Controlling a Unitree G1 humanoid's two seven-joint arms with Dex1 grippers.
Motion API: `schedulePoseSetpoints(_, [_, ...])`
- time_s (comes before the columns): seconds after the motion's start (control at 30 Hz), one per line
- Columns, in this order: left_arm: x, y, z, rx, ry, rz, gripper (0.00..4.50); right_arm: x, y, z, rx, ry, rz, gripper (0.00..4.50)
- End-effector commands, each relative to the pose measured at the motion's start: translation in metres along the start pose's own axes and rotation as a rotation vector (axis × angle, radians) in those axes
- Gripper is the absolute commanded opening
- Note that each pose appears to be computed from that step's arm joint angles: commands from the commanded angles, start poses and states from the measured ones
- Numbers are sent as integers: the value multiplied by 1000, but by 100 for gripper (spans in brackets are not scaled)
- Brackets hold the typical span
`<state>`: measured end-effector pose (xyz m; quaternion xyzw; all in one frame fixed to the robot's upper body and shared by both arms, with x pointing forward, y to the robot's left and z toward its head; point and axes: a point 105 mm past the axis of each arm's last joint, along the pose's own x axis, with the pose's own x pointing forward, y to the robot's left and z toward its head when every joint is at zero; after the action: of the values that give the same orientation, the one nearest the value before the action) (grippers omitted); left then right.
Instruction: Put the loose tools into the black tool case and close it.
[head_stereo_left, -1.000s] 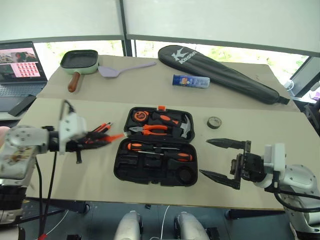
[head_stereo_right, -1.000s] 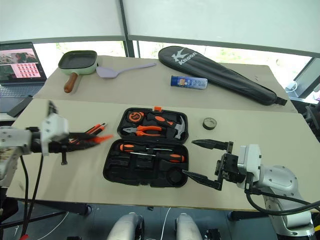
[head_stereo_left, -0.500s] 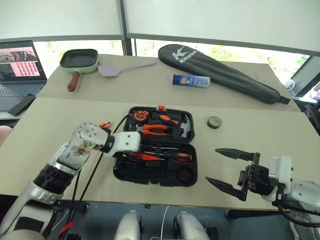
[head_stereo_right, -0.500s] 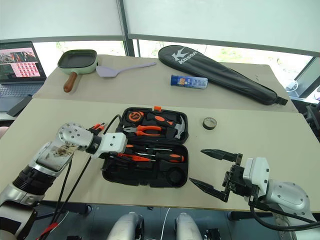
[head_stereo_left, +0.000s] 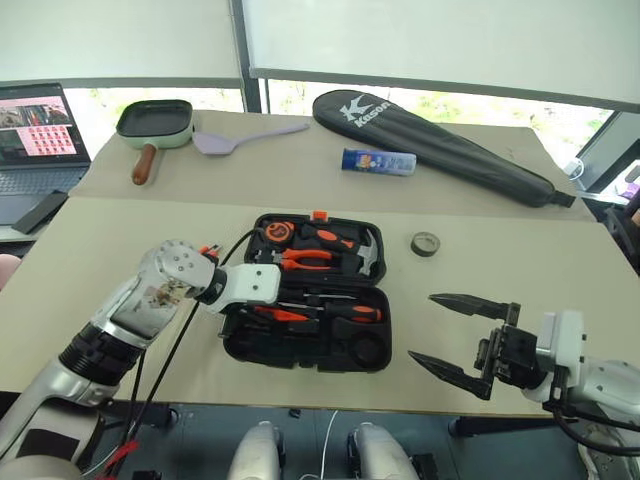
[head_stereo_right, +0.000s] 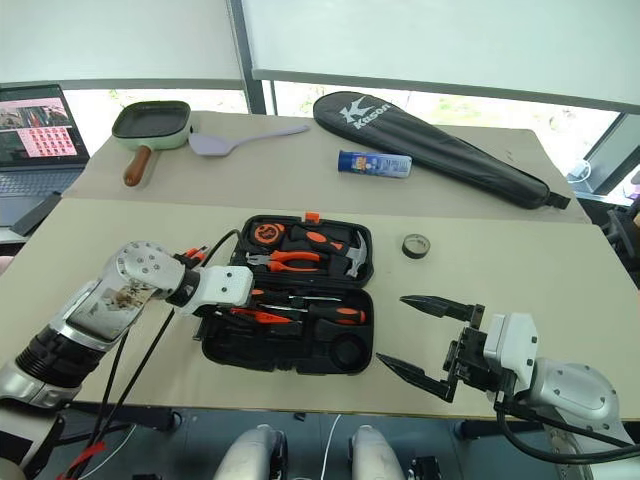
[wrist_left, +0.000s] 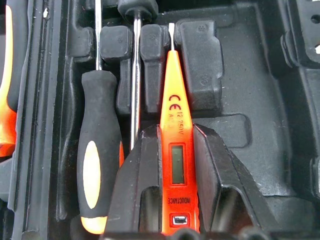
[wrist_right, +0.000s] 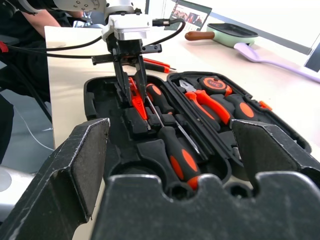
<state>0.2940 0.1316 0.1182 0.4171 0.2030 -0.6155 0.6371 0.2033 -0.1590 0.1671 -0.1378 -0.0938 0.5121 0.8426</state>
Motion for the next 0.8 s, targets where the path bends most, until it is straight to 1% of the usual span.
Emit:
schedulePoseSetpoints(0.03, [5, -5, -9, -72, 10, -7, 44, 1, -3, 5, -28, -2, -6, 450])
schedulePoseSetpoints(0.1, [6, -2, -9, -77, -15, 23, 146, 2, -3, 4, -25, -2, -6, 450])
schedulePoseSetpoints(0.2, [1, 3, 0, -88, -124, 64, 248, 4, -2, 3, -16, -4, 0, 450])
schedulePoseSetpoints(0.27, [-5, 8, 7, -89, -202, 101, 330, 4, 0, 2, -7, -5, 4, 450])
schedulePoseSetpoints(0.3, [-10, 10, 13, -88, -259, 111, 358, 4, 0, 1, -2, -4, 5, 450])
schedulePoseSetpoints(0.37, [-22, 17, 17, -89, -339, 165, 358, 3, -1, 0, 8, -3, 9, 450])
schedulePoseSetpoints(0.47, [-34, 26, 13, -92, -400, 245, 358, 2, -1, -2, 19, -1, 20, 450])
schedulePoseSetpoints(0.6, [-31, 21, 11, -125, -471, 219, 358, 3, -1, -2, 20, -5, 25, 450])
schedulePoseSetpoints(0.67, [-28, 16, 14, -140, -536, 183, 306, 3, -1, -2, 22, -10, 28, 450])
schedulePoseSetpoints(0.7, [-23, 14, 12, -147, -543, 172, 283, 4, 0, -2, 25, -11, 30, 450])
schedulePoseSetpoints(0.8, [-15, 9, 8, -158, -549, 137, 173, 5, 2, -1, 30, -18, 33, 450])
